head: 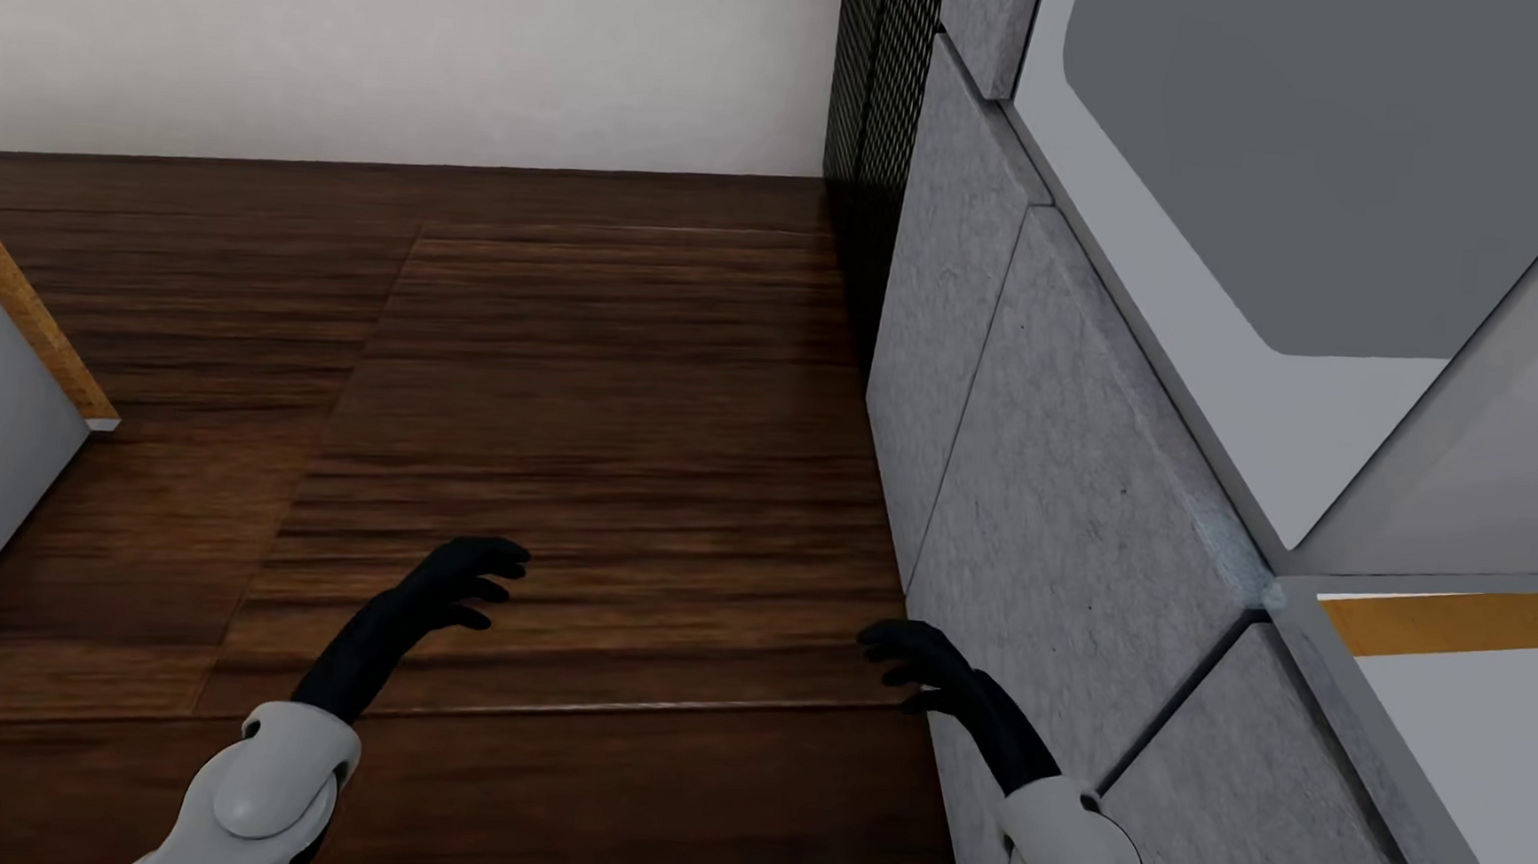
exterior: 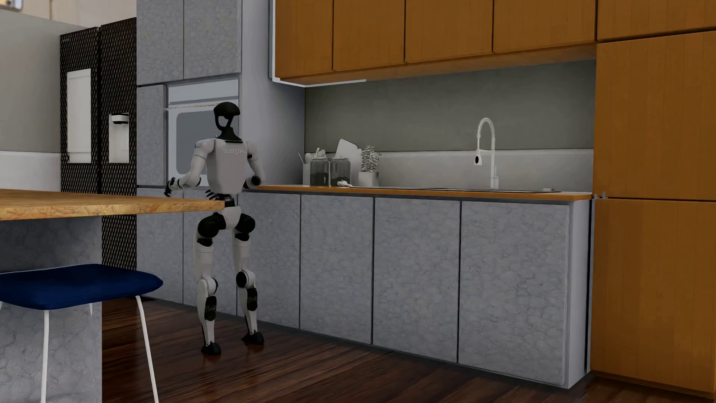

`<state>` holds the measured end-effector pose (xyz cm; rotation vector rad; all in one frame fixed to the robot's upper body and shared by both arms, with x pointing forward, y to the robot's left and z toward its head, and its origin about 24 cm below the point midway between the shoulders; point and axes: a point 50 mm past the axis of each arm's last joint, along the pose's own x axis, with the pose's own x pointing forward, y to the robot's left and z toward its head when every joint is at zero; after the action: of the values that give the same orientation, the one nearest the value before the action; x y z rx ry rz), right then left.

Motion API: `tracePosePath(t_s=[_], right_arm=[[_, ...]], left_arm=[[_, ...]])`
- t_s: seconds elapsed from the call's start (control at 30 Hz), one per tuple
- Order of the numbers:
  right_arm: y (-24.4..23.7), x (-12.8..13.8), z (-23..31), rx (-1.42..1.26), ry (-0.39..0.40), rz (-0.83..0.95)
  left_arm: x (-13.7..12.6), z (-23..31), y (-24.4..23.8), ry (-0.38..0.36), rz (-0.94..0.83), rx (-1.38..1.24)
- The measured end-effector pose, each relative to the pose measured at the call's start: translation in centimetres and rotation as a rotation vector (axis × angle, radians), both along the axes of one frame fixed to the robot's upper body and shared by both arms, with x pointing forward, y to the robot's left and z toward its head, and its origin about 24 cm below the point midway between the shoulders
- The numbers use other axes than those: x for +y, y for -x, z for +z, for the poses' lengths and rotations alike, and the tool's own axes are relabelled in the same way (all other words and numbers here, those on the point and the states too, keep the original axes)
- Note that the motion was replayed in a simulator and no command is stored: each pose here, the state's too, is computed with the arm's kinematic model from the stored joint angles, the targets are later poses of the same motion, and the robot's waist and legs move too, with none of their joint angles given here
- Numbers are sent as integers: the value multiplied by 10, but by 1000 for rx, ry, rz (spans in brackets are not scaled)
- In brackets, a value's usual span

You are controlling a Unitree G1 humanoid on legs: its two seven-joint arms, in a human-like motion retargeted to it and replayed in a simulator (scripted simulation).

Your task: Reach up

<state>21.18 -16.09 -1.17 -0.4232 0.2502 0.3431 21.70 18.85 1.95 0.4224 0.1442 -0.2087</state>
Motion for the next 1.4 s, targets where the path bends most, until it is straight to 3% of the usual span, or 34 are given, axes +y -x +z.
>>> tracePosePath(t_s=[0.23,0.5,0.7,0.87,1.03,1.3,1.4], right_arm=[[-36,-17,86,-360,-6,-31],[-57,-42,191,-770,47,-82],[-58,-58,282,-1103,97,-136],[-42,-57,356,-1368,161,-123],[-28,-33,400,-1523,223,-29],[-21,-7,453,-1643,287,35],[-17,1,470,-1671,354,54]], left_arm=[[23,78,-26,-58,37,-314],[56,179,-45,-163,132,-690],[60,255,-45,-250,137,-947],[46,329,-25,-335,97,-1226],[23,381,-1,-392,34,-1440],[-7,437,17,-480,-34,-1601],[-21,450,22,-525,-68,-1636]])
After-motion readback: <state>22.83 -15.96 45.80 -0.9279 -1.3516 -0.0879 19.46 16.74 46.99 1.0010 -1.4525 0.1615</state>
